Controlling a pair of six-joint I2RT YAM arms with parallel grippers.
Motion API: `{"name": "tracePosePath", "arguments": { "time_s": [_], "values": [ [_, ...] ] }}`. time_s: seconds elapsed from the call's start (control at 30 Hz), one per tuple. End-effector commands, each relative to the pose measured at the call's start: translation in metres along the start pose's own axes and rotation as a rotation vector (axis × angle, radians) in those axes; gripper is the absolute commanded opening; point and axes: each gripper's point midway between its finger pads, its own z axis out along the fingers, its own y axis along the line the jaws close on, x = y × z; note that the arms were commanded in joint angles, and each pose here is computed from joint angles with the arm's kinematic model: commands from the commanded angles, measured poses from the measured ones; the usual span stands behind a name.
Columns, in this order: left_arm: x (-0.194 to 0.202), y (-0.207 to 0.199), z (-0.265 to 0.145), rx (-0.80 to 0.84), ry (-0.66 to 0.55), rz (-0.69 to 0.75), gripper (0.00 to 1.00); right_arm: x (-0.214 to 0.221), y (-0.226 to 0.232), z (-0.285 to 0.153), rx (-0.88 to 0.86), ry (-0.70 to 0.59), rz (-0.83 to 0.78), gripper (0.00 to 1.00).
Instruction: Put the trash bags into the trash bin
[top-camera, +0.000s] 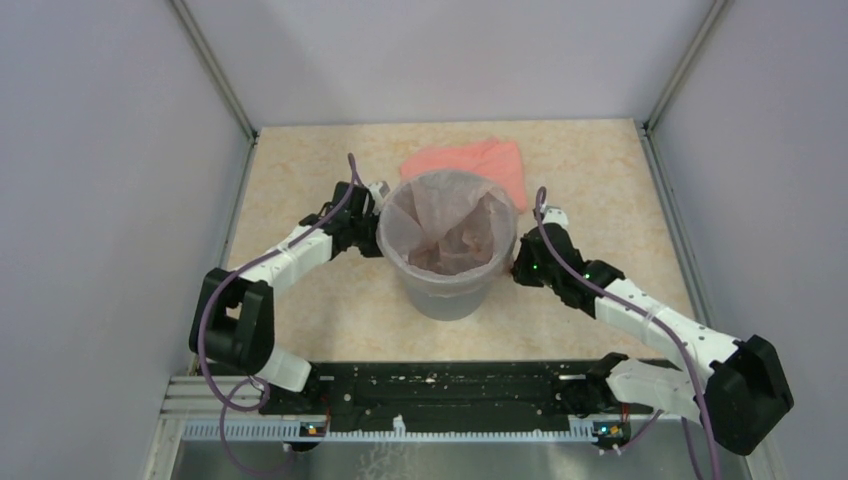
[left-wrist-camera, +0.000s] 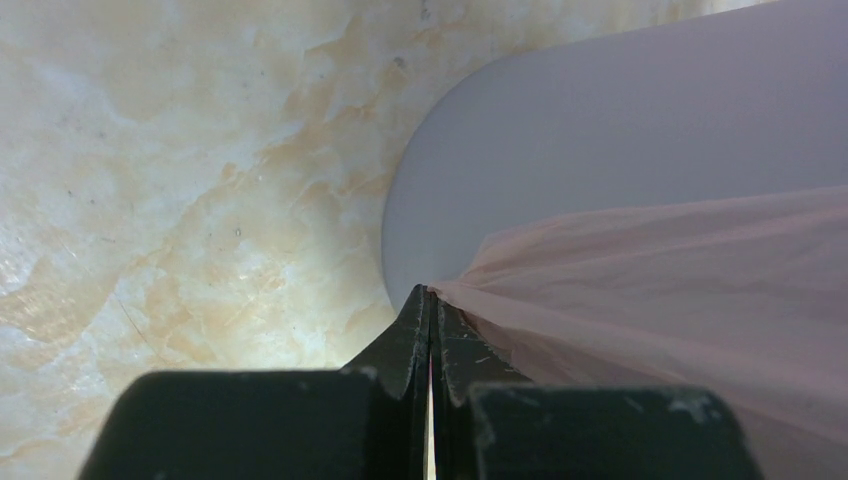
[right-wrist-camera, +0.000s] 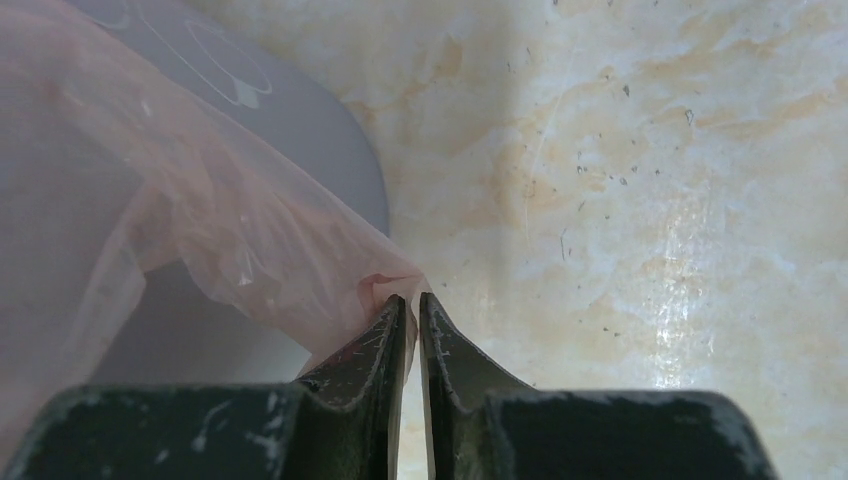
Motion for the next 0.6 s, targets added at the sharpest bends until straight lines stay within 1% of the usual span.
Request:
{"name": "tracePosePath", "arguments": {
  "time_s": [0.0,0.17,0.3,0.43,0.57],
  "values": [
    [0.001,0.001,0.004,-0.005,-0.029,-0.03,0.0,-0.004,0.001,0.004,-0.02,-0.037,0.0,0.1],
    [0.005,0.009,0.007,-0.037,-0.04,-0.05,0.0,0.008,-0.015,0.013,0.046,-0.017,-0.014,0.1],
    [0.008,0.024,0.01,-0.111,-0.042,-0.065,0.0,0.024,-0.036,0.027,0.116,0.01,0.0,0.09],
    [0.015,0.038,0.014,-0.163,-0.022,-0.076,0.0,0.036,-0.044,0.038,0.108,0.024,0.036,0.09],
    [0.022,0.05,0.016,-0.202,-0.012,-0.098,0.0,0.038,-0.05,0.043,0.121,0.022,0.056,0.09]
  ]
}}
